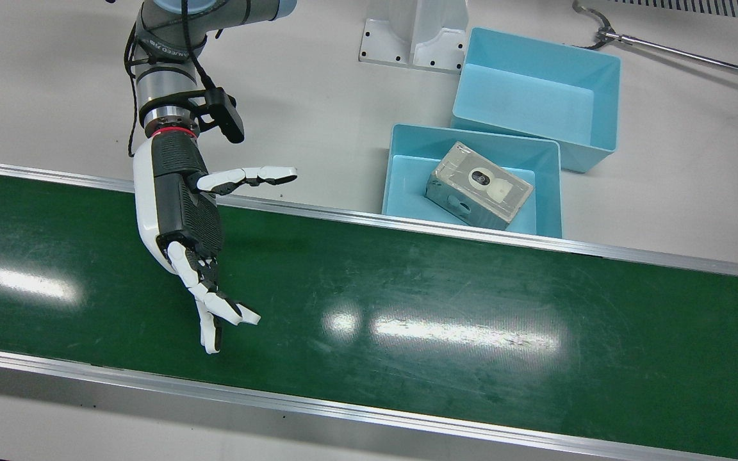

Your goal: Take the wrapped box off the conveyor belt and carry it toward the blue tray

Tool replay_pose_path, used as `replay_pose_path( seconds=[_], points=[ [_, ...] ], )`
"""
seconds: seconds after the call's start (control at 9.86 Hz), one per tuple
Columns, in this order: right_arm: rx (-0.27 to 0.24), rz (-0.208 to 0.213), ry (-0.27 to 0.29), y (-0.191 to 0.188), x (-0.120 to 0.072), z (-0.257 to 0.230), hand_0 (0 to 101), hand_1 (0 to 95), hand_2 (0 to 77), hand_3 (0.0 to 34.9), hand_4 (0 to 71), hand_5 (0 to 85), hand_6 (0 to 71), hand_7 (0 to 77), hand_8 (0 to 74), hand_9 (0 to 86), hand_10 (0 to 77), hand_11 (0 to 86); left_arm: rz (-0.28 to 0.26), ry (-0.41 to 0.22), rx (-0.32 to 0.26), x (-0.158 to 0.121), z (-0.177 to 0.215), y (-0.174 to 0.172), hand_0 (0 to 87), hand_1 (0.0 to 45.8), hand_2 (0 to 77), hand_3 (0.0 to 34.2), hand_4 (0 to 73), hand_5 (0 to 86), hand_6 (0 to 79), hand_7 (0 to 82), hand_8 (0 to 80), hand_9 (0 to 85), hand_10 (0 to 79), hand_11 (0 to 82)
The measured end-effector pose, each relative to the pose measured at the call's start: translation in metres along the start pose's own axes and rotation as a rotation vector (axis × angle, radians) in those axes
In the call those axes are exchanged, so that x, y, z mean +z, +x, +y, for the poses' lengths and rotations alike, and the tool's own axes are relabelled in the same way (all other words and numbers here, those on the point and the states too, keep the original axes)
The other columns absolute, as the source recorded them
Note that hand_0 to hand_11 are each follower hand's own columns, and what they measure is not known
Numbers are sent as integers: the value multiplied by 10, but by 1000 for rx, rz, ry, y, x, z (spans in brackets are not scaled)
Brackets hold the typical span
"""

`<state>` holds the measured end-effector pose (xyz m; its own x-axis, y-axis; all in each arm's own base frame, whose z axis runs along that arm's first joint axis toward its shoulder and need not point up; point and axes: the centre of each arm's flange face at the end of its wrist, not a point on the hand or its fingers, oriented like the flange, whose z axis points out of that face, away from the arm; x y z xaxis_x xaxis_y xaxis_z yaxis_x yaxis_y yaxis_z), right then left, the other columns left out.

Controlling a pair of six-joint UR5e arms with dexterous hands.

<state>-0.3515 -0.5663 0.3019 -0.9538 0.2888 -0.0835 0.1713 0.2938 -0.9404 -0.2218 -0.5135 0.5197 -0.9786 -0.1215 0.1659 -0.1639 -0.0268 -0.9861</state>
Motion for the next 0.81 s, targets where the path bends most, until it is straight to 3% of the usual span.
replay_pose_path(
  seconds=[0.2, 0.51, 0.61, 0.81],
  points=[
    [-2, 14, 7, 5, 5, -9, 494, 136, 87, 5, 191, 180, 136, 289, 44, 87, 5, 22, 0, 0, 0, 0, 0, 0, 0, 0, 5, 0, 0, 5, 5, 5, 5, 5, 5, 5],
    [-14, -2, 11, -12, 14, -5, 476, 109, 55, 4, 131, 147, 98, 240, 22, 33, 5, 16, 0, 0, 0, 0, 0, 0, 0, 0, 11, 0, 0, 11, 5, 5, 5, 5, 5, 5],
    [-24, -7, 23, -19, 14, 0, 478, 164, 71, 3, 142, 175, 82, 251, 22, 33, 5, 11, 0, 0, 0, 0, 0, 0, 0, 0, 11, 0, 0, 11, 5, 5, 5, 5, 5, 5],
    [-40, -11, 48, -26, 11, 6, 489, 164, 71, 5, 131, 175, 82, 245, 22, 33, 5, 11, 0, 0, 0, 0, 0, 0, 0, 0, 11, 0, 0, 11, 5, 5, 5, 5, 5, 5]
  ],
)
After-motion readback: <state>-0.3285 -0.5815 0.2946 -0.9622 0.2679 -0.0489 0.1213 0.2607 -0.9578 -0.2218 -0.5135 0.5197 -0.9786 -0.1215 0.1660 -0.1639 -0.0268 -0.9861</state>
